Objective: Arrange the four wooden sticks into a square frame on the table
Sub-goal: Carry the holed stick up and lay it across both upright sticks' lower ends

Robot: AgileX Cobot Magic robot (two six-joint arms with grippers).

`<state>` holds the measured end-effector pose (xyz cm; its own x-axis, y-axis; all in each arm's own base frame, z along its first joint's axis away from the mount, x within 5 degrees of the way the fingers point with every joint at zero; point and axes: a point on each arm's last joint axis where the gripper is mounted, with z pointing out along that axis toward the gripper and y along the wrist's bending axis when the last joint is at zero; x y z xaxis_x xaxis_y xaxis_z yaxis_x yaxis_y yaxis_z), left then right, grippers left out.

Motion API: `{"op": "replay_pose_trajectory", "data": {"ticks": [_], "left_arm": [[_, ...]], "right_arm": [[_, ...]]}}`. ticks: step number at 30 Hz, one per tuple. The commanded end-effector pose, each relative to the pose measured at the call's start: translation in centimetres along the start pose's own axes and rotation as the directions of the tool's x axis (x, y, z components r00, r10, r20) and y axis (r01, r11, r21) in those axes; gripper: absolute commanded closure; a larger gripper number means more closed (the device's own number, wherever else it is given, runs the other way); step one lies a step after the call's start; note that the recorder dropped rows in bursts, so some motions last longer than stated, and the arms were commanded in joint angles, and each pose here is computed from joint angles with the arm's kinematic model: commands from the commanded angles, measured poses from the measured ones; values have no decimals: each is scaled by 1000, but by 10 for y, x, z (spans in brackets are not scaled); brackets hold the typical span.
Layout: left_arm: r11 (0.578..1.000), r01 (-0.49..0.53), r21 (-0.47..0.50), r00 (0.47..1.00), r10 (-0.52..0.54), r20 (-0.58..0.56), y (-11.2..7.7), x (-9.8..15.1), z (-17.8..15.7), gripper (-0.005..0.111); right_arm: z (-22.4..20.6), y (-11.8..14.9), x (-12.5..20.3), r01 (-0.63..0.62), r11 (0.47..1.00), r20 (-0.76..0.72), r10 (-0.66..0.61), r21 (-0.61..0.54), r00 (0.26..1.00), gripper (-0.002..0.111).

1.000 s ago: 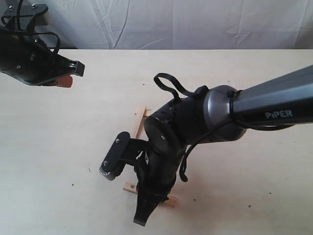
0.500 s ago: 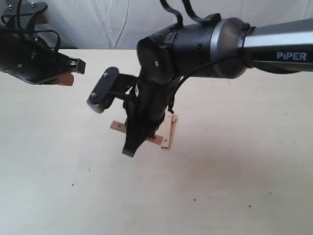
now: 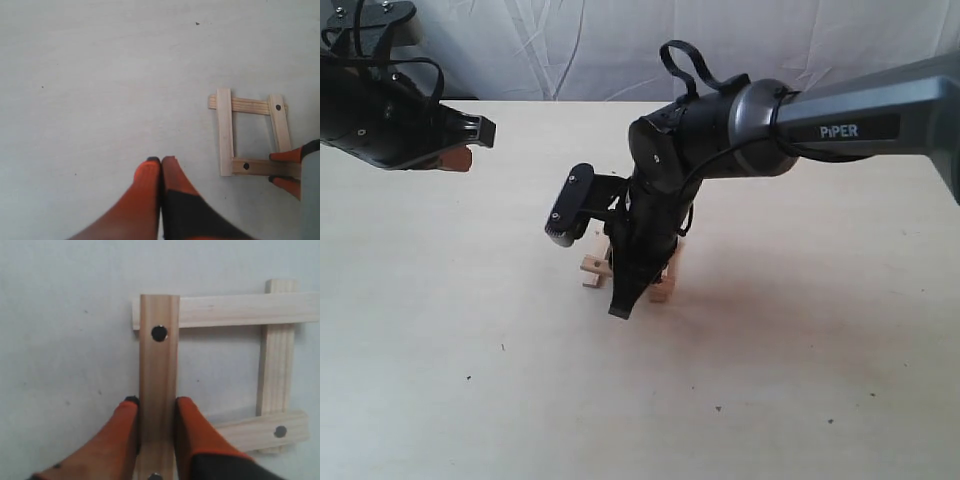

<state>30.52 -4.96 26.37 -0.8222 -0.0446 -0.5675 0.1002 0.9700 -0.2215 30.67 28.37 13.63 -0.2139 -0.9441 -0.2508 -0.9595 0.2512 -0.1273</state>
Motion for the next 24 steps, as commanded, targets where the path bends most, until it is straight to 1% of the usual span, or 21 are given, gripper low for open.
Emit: {"op": "replay_pose_trajectory", "data": {"ticks": [1, 7, 21, 22, 23, 24], "left_arm": [[1000, 16, 3, 1000, -16, 26, 1, -1, -2, 107], [1000, 16, 3, 1000, -16, 27, 1, -1, -2, 107], [1000, 19, 5, 999, -20, 29, 1, -1, -2, 107], [1000, 19, 5, 999, -19, 27, 1, -1, -2, 107], [1000, 19, 6, 999, -19, 25, 1, -1, -2, 107], [1000, 19, 6, 1000, -19, 23, 1, -1, -2, 107]], "right_arm": [[3, -3, -1, 5, 1000, 10, -5, 10, 1000, 109], [4, -6, -4, -8, 999, 53, 6, 33, 999, 109], [5, -6, -2, -12, 999, 29, 11, 36, 1000, 108], [5, -7, -1, -26, 999, 16, 25, 47, 1000, 102], [5, -7, 0, -26, 998, 12, 26, 50, 1000, 97], [5, -8, 0, -17, 998, 8, 17, 57, 1000, 85]]}}
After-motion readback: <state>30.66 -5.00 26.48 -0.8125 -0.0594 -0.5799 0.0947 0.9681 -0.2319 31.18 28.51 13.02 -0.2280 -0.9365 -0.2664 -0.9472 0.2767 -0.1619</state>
